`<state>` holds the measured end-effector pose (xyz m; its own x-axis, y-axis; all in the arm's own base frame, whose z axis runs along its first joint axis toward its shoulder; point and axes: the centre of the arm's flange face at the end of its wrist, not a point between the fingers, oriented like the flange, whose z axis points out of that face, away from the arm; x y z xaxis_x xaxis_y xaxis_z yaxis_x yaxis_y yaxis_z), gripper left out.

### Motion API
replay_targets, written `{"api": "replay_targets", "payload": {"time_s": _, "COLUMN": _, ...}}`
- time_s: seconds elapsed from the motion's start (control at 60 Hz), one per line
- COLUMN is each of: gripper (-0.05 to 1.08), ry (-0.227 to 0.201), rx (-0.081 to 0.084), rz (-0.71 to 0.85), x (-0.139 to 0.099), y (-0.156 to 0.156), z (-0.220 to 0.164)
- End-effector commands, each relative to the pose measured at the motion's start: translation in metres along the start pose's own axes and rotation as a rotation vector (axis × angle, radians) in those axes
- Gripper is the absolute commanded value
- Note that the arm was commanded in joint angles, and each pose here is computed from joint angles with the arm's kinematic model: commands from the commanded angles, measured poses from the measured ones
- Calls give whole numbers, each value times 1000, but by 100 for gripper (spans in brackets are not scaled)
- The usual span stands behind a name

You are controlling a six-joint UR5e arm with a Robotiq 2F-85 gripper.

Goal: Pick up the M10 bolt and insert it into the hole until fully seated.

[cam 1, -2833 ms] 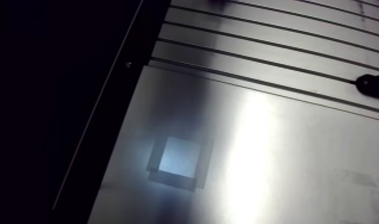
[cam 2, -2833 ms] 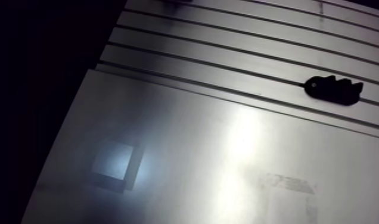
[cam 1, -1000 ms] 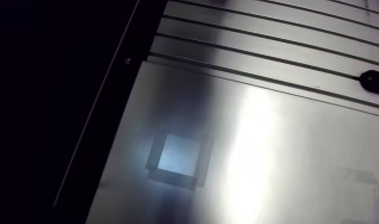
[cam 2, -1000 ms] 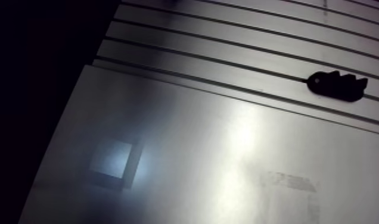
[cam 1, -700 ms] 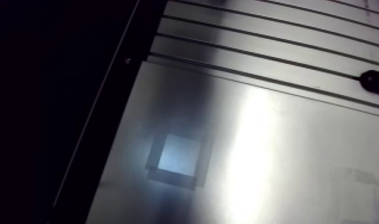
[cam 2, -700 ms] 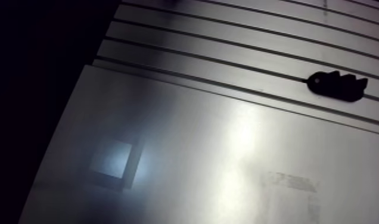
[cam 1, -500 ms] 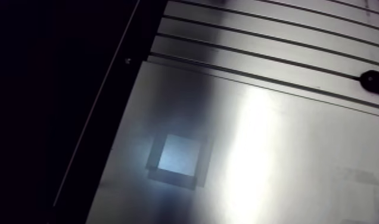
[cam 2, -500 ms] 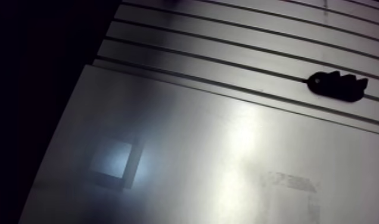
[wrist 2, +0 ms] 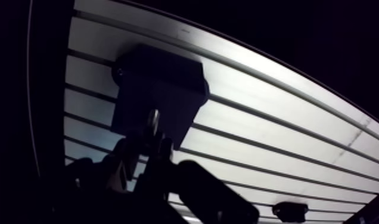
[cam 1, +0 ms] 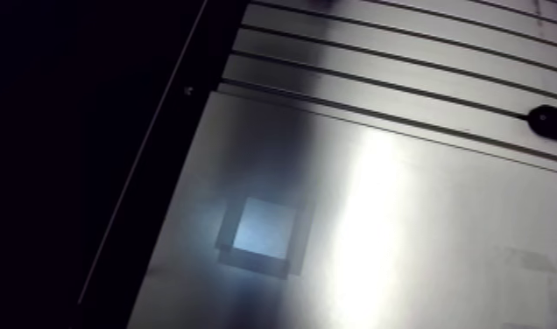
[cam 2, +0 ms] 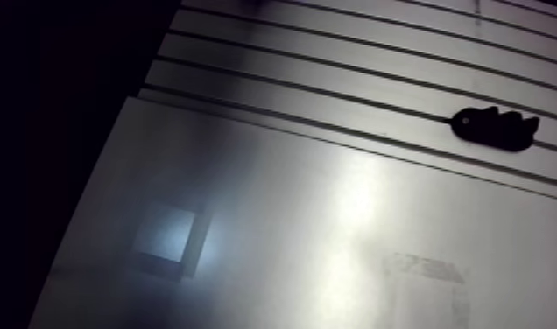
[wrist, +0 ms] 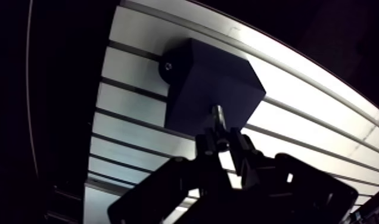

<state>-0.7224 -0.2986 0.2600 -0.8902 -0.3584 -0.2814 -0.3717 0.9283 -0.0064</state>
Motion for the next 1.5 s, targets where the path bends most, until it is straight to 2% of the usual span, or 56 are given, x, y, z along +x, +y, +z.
{"api": "replay_targets", "payload": {"time_s": 0.017, "gripper": 108, "ry": 1, "rx": 0, "rz": 0, "x": -1, "y": 0, "z": -2}}
{"api": "replay_targets", "payload": {"time_s": 0.383, "gripper": 108, "ry": 13, "rx": -4, "rz": 5, "x": -2, "y": 0, "z": -8}}
{"api": "replay_targets", "payload": {"time_s": 0.867, "gripper": 108, "ry": -4, "rx": 2, "rz": 1, "x": -4, "y": -1, "z": -1}}
{"api": "replay_targets", "payload": {"time_s": 1.217, "gripper": 108, "ry": -4, "rx": -3, "rz": 3, "x": -3, "y": 0, "z": 0}}
{"api": "replay_targets", "payload": {"time_s": 1.5, "gripper": 108, "ry": -10, "rx": 0, "rz": 4, "x": -3, "y": 0, "z": 3}}
